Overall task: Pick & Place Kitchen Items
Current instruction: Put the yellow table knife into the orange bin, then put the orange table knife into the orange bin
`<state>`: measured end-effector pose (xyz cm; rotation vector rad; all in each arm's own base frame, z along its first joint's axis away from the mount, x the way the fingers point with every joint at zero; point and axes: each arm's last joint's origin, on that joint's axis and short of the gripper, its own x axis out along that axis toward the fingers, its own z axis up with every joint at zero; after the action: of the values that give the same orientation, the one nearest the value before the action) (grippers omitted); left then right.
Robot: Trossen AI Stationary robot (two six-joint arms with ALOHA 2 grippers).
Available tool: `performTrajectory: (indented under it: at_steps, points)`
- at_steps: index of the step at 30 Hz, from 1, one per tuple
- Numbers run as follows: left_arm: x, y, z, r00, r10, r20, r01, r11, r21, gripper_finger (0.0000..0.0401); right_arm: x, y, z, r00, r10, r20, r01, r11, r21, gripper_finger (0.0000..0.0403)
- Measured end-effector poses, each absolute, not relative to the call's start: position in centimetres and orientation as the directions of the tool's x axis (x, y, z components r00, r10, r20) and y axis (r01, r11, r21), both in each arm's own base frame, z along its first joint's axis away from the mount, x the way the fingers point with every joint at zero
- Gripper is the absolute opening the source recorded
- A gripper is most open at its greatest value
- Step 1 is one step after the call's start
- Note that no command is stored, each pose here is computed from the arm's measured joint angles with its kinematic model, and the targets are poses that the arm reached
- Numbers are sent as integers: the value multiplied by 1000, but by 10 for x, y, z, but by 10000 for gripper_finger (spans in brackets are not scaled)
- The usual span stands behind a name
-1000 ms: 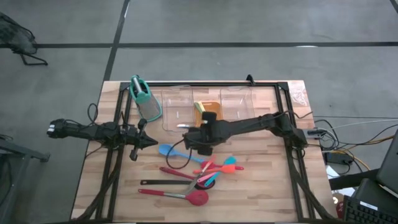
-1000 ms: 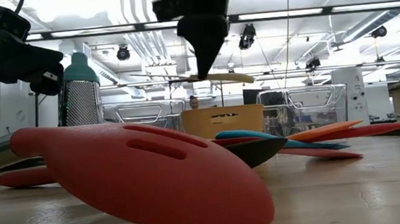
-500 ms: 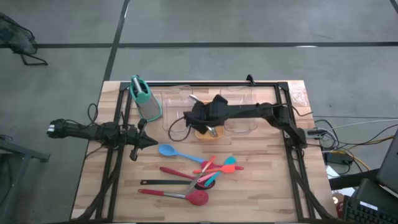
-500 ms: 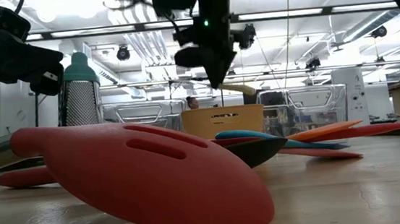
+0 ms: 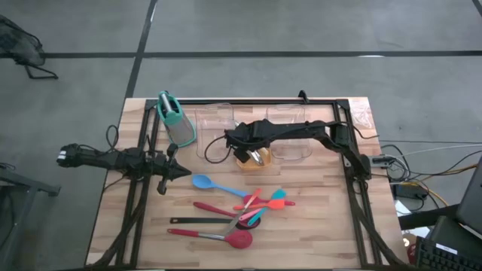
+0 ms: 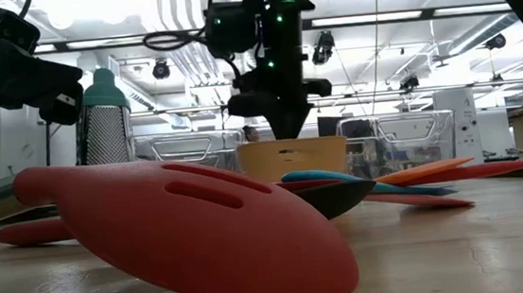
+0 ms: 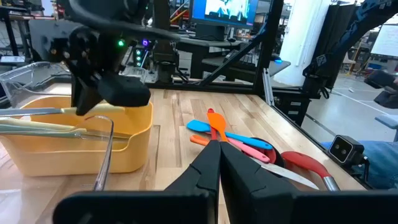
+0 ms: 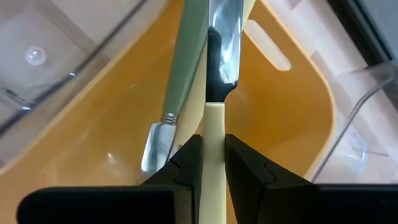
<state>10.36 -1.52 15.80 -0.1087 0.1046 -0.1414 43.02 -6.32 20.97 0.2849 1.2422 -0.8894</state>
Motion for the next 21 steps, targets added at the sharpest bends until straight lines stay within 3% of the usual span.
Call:
performTrajectory:
  at_steps: [11, 21]
  points:
    - [104, -15, 158, 985, -146, -96, 135, 984, -115, 12, 429, -58, 203, 44, -381, -924, 707, 665, -241, 122]
    - [104, -15, 158, 985, -146, -96, 135, 984, -115, 12, 440, -25, 226, 148, -380, -913, 510, 821, -259, 166]
